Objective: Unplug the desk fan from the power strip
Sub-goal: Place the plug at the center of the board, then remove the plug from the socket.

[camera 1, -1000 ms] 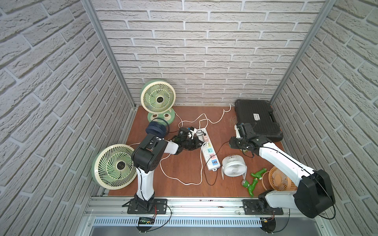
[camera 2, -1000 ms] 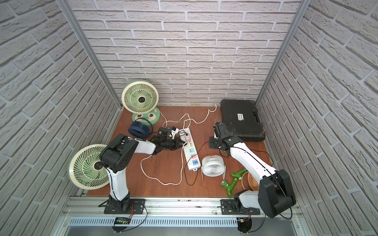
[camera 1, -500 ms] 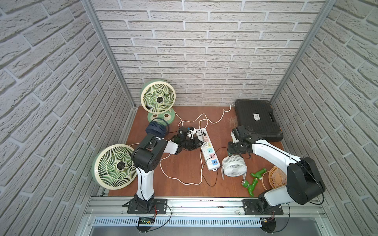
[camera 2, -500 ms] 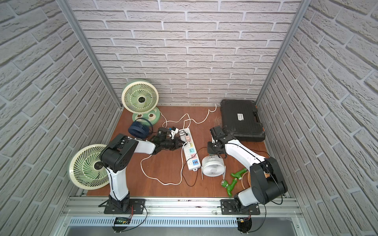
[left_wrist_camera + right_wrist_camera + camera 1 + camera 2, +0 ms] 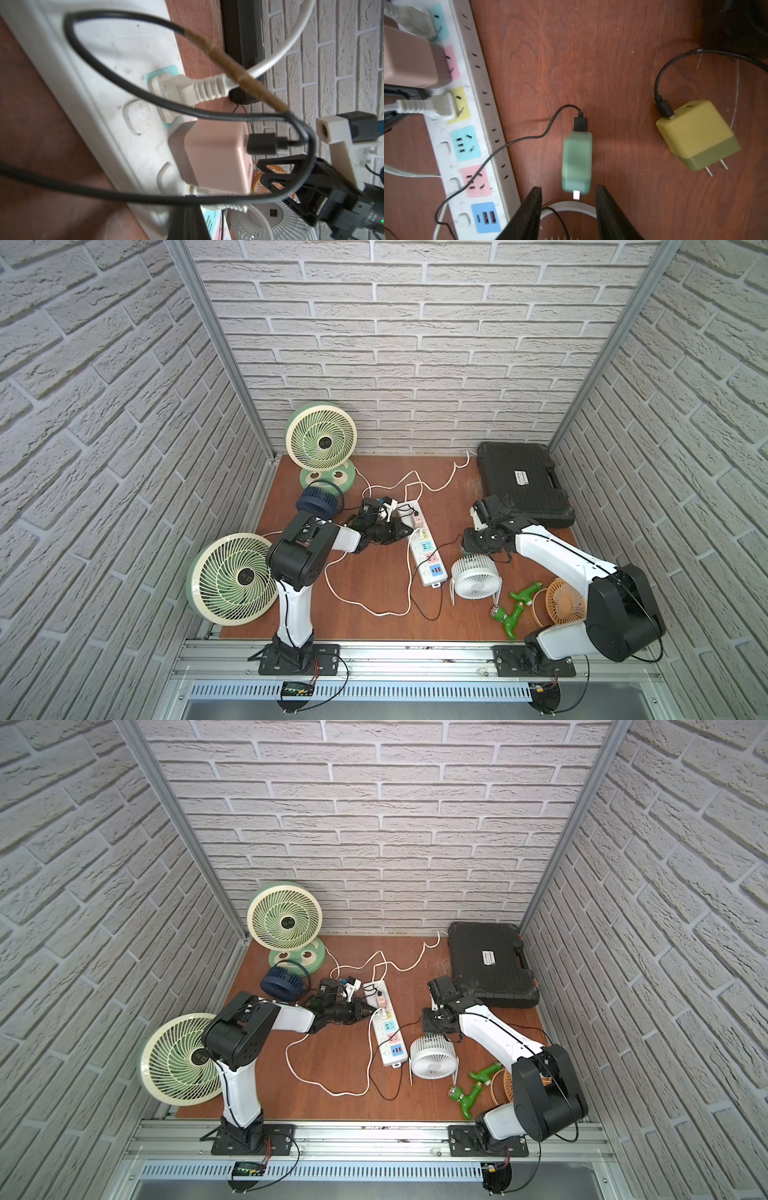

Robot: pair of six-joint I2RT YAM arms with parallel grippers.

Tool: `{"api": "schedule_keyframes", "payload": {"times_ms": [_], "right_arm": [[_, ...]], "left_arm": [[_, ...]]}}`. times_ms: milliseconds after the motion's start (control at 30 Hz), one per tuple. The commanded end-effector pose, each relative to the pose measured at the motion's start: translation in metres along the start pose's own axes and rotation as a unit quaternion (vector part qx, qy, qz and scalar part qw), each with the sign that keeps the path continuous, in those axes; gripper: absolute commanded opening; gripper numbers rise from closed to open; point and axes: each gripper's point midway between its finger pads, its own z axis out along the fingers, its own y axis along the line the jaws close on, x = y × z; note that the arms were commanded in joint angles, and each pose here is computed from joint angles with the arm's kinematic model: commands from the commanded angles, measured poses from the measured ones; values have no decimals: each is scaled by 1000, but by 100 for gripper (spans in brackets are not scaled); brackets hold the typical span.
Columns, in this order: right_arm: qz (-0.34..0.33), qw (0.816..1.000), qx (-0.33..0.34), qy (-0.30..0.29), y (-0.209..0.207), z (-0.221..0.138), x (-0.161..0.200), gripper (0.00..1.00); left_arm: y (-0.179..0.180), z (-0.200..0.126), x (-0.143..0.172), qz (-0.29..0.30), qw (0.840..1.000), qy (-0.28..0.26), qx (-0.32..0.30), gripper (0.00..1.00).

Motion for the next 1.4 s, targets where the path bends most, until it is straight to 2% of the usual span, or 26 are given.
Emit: {"api": "schedule_keyframes", "payload": {"times_ms": [0, 200, 433, 600, 900, 1067, 1233, 1367], "right_arm": [[-11, 999, -10, -43, 6, -22, -18, 54], [-55, 992, -49, -99, 36, -45, -37, 53], [-127, 980, -74, -136, 80, -48, -43, 51], [-169, 972, -78, -141, 112, -31, -40, 50], [-192, 966, -84, -154, 143, 12, -33, 48], [-184, 968, -66, -159, 144, 32, -32, 46], [-167, 971, -55, -162, 142, 45, -32, 37], [-166, 972, -59, -153, 146, 56, -29, 36]], "left_arm": [[34, 1, 11, -39, 998, 2, -42, 0], [31, 0, 7, -38, 999, -4, -34, 0], [27, 0, 0, -39, 999, -10, -23, 0], [27, 1, -2, -41, 999, -10, -22, 0], [27, 2, -3, -42, 999, -11, -21, 0], [29, 3, -3, -44, 999, -10, -23, 0], [29, 2, -2, -45, 999, -10, -23, 0], [30, 3, -2, -45, 999, -10, -24, 0]]}}
